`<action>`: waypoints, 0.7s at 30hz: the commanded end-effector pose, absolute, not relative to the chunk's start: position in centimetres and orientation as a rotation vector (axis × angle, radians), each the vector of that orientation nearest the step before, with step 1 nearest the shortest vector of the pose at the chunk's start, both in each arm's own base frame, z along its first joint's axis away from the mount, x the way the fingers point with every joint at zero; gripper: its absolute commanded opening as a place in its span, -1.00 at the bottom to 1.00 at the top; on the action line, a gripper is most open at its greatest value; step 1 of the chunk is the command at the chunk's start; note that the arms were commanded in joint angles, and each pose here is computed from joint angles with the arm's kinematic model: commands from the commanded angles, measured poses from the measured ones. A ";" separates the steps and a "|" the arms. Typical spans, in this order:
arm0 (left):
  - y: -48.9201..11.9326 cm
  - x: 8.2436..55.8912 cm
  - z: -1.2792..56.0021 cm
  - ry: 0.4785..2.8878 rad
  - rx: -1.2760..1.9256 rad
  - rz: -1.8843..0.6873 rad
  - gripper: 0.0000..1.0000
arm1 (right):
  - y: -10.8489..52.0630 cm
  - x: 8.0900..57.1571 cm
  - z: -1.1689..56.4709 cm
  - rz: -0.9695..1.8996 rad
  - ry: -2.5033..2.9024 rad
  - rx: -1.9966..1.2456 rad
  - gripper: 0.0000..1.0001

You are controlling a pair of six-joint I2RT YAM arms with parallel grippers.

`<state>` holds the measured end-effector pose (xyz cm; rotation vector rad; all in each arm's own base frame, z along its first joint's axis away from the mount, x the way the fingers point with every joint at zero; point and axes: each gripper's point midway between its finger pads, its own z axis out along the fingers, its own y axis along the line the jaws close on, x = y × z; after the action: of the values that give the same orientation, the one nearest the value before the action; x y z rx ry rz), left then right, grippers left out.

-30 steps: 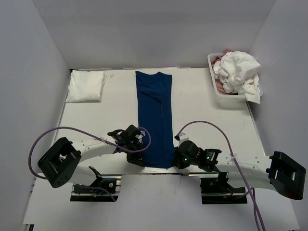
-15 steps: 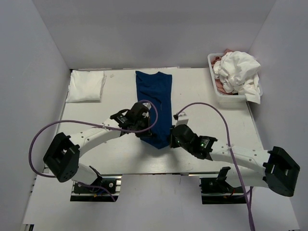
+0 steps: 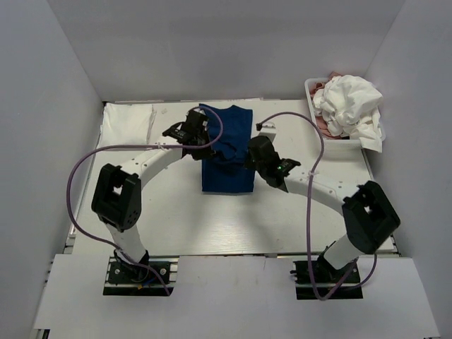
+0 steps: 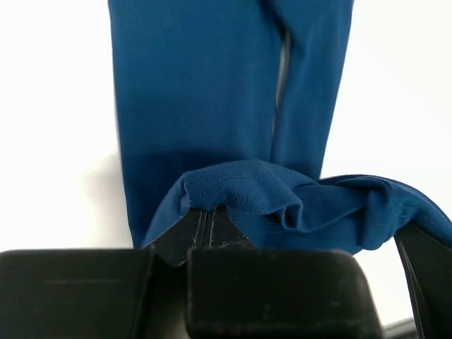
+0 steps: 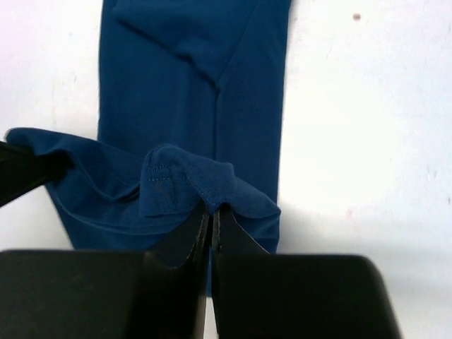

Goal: Fold and stack the t-shirts

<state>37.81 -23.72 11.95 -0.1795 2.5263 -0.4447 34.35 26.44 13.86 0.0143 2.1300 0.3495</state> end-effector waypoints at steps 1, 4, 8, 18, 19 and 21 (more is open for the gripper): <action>-22.8 40.8 13.5 2.478 -0.165 -0.431 -1.00 | 27.5 38.2 16.2 0.378 2.050 0.021 -1.00; -22.8 42.9 12.6 2.497 -0.177 -0.432 -1.00 | 27.9 40.5 16.4 0.390 2.049 0.014 -1.00; -21.9 44.1 11.0 2.516 -0.213 -0.447 -1.00 | 28.3 42.3 13.8 0.379 2.097 -0.010 -1.00; -21.9 49.4 9.4 2.500 -0.244 -0.501 -0.39 | 29.0 47.3 10.2 0.407 2.193 -0.011 -0.55; -21.4 49.7 9.6 2.499 -0.257 -0.496 -0.16 | 29.2 48.1 10.4 0.414 2.191 -0.008 -0.35; -21.1 49.3 9.9 2.505 -0.263 -0.479 0.64 | 29.3 48.1 11.3 0.423 2.199 -0.043 0.17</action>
<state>48.35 -21.25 5.87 -0.2678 2.5775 -0.4383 47.05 28.35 8.10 0.0098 2.2415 0.3638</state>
